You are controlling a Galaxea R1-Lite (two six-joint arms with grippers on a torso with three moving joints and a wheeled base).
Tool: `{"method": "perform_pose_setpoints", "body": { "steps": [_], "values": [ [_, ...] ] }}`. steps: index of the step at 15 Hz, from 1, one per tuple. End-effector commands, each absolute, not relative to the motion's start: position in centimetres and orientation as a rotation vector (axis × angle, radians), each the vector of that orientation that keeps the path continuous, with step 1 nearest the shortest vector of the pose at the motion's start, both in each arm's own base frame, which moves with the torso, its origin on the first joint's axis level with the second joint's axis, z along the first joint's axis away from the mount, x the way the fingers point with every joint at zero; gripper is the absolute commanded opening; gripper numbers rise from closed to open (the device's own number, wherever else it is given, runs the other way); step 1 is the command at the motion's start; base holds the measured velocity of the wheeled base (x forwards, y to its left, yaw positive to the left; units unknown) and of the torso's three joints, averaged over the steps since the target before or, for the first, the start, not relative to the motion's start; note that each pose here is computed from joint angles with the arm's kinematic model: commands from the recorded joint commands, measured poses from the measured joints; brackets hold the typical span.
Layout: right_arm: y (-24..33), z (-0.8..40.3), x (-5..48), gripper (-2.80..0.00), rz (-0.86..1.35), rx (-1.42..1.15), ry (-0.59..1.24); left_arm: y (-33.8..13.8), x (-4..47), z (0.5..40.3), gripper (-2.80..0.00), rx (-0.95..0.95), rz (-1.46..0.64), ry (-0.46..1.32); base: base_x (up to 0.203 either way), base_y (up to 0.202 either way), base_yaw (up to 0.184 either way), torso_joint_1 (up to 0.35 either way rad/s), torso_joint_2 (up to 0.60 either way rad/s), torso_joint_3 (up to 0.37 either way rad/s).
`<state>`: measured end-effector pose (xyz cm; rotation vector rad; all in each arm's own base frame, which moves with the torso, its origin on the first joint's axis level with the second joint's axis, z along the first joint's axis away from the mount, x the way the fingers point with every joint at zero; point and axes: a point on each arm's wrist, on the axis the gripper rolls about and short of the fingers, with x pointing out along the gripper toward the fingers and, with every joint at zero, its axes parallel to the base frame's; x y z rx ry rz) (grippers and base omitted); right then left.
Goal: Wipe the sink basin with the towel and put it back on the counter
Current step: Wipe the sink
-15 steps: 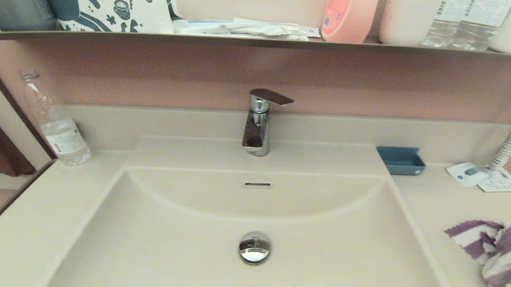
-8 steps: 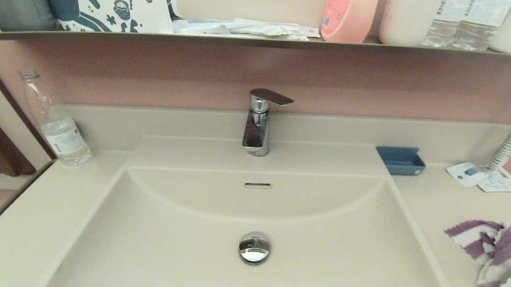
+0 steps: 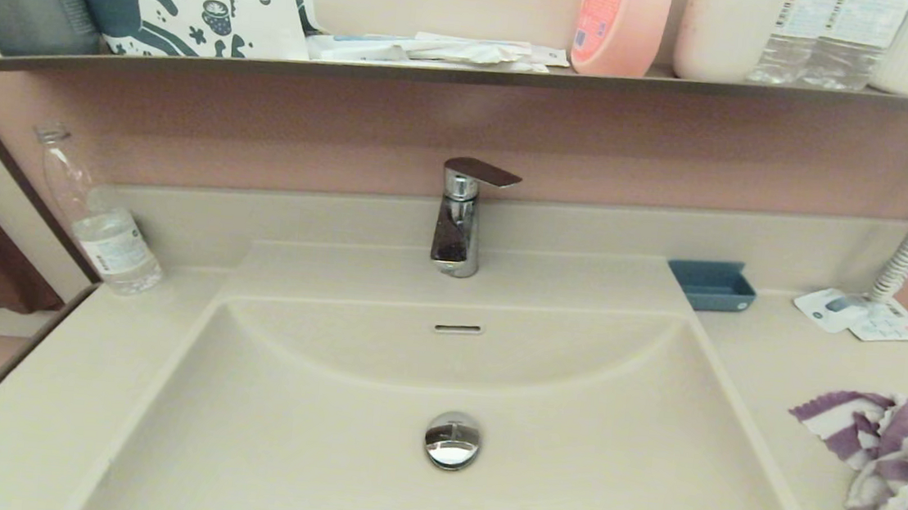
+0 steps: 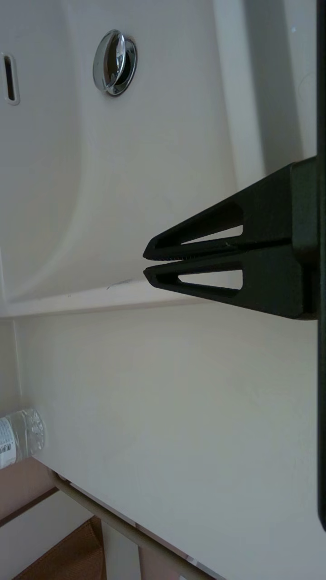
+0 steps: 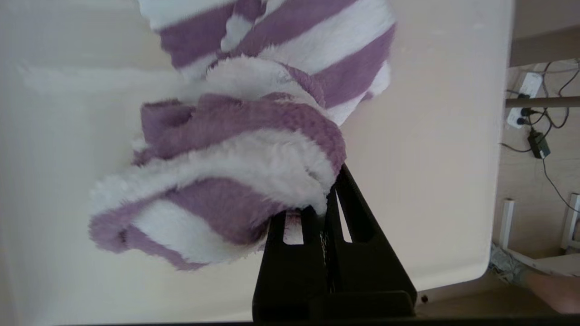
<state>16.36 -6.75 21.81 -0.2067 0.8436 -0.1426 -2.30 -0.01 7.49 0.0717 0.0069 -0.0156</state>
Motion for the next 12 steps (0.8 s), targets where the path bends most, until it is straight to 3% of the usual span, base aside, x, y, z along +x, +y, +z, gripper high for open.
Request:
{"method": "perform_pose_setpoints", "body": {
  "steps": [1,7,12],
  "values": [
    [-7.9,20.6,17.5,-2.80,-0.145,-0.195,0.910,0.0,-2.3,7.5,-2.80,0.072,-0.016,0.009,0.000,0.000,0.000,0.000,0.00,0.000],
    [-10.8,18.6,20.0,-2.80,-0.218,-0.218,0.991,0.0,-2.3,7.5,-2.80,0.072,-0.016,0.009,0.000,0.000,0.000,0.000,0.00,0.000],
    [-10.7,15.9,22.3,-2.80,-0.156,-0.214,1.069,0.0,-2.3,7.5,-2.80,0.072,-0.016,0.009,0.000,0.000,0.000,0.000,0.00,0.000]
  ]
}}
